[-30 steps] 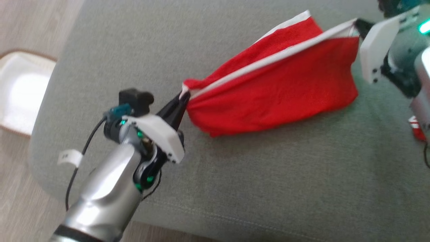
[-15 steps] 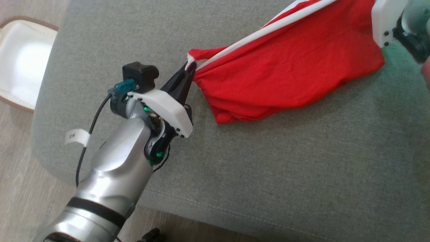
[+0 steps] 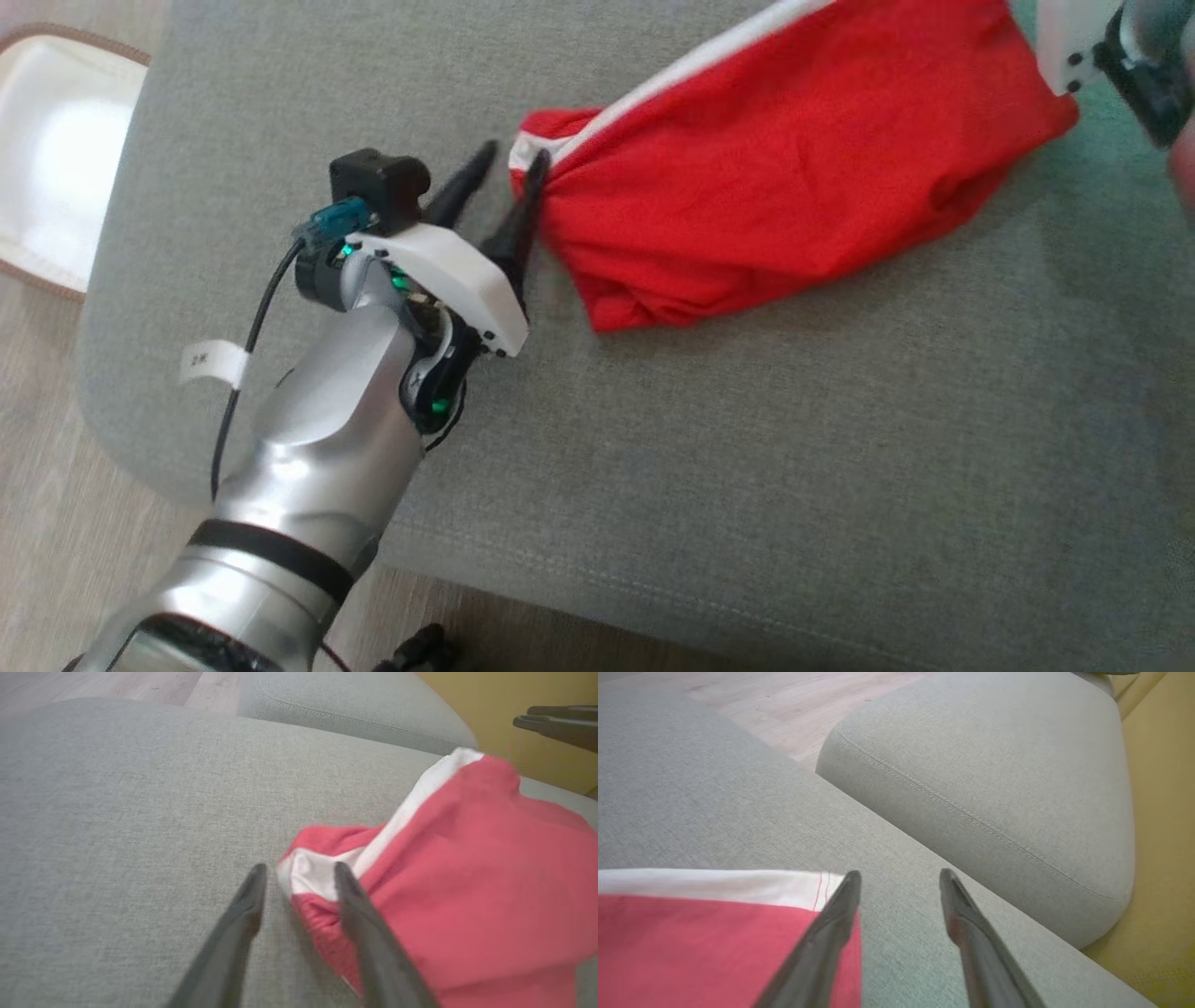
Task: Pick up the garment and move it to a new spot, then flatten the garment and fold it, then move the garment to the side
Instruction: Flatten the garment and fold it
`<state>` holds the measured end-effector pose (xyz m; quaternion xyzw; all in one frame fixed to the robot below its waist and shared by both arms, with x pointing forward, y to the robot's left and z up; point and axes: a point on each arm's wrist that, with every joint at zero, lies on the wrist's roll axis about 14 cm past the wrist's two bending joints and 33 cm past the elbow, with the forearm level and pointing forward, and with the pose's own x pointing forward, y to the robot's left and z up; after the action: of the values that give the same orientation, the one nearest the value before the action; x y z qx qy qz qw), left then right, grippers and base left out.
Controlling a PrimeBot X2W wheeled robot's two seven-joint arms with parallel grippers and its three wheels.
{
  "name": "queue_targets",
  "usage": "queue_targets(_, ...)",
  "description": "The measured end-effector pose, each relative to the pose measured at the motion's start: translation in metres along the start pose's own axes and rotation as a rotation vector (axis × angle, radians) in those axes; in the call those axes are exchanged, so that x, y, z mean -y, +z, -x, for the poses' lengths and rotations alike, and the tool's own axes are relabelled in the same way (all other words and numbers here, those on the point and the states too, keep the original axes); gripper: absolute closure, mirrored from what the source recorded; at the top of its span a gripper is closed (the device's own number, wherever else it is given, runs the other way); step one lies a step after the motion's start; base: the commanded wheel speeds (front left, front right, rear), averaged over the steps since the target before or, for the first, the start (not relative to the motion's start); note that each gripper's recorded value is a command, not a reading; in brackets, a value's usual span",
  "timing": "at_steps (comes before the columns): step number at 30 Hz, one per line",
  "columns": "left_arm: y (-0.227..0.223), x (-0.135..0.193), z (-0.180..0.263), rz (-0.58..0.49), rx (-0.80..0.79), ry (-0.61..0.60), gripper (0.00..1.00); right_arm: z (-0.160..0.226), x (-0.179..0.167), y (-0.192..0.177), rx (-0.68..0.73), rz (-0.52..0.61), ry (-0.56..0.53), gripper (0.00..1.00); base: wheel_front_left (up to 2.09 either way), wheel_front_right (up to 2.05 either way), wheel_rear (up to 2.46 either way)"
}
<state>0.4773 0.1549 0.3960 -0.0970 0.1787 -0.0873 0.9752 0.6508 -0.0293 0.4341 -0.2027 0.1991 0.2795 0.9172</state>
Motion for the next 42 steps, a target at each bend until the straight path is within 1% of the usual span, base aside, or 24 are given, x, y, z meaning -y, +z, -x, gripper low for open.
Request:
queue_targets(3,0.001,0.001,-0.001,0.000,0.002,-0.001,0.00,0.008,0.005,0.002,0.033,-0.013,-0.017,0.00,0.00,0.00,0.00)
queue_targets(5,0.006,0.002,0.000,0.004,0.017,0.002,0.00,0.016,0.011,0.009,0.081,-0.030,-0.034,0.00,0.00,0.00,0.00)
queue_targets(8,0.021,-0.004,0.003,0.016,0.062,0.026,0.00,0.031,0.006,0.018,0.162,-0.040,-0.033,0.00,0.00,0.00,0.00)
queue_targets(11,0.036,-0.009,0.011,0.033,0.113,0.049,0.00,0.049,-0.001,0.011,0.206,-0.060,-0.031,0.00,0.00,0.00,0.00)
queue_targets(14,0.049,-0.007,0.023,0.056,0.171,0.057,0.00,0.071,0.004,0.007,0.246,-0.091,-0.060,0.00,0.00,0.00,0.00)
queue_targets(17,0.056,0.003,0.033,0.043,0.211,0.041,0.00,0.094,0.011,0.023,0.324,-0.103,-0.087,0.00,0.00,0.00,0.00)
queue_targets(21,0.080,0.011,0.051,0.067,0.312,0.035,0.00,0.127,0.023,0.050,0.433,-0.138,-0.135,0.00,0.00,0.00,0.00)
queue_targets(23,0.091,0.022,0.059,0.040,0.357,0.005,0.00,0.145,0.026,0.058,0.488,-0.164,-0.153,0.00,0.00,0.00,0.00)
queue_targets(24,0.091,0.022,0.059,0.040,0.357,0.005,0.00,0.145,0.026,0.058,0.488,-0.164,-0.153,0.00,0.00,0.00,0.00)
queue_targets(25,0.095,0.030,0.067,0.034,0.389,-0.007,0.00,0.163,0.021,0.060,0.525,-0.134,-0.159,0.00,0.00,0.00,0.00)
queue_targets(27,0.094,0.033,0.075,0.053,0.404,-0.004,0.00,0.178,0.014,0.050,0.539,-0.136,-0.172,0.00,0.00,0.00,0.00)
queue_targets(32,0.087,0.040,0.090,0.079,0.422,-0.008,0.00,0.204,-0.005,0.019,0.539,-0.198,-0.209,0.00,0.00,0.00,0.00)
queue_targets(36,0.082,0.049,0.100,0.053,0.430,-0.015,0.00,0.229,-0.014,-0.002,0.547,-0.249,-0.270,0.00,0.00,0.00,0.00)
queue_targets(42,0.057,0.048,0.117,0.037,0.394,0.012,0.00,0.253,-0.046,-0.032,0.522,-0.311,-0.307,0.00,0.00,0.00,0.00)
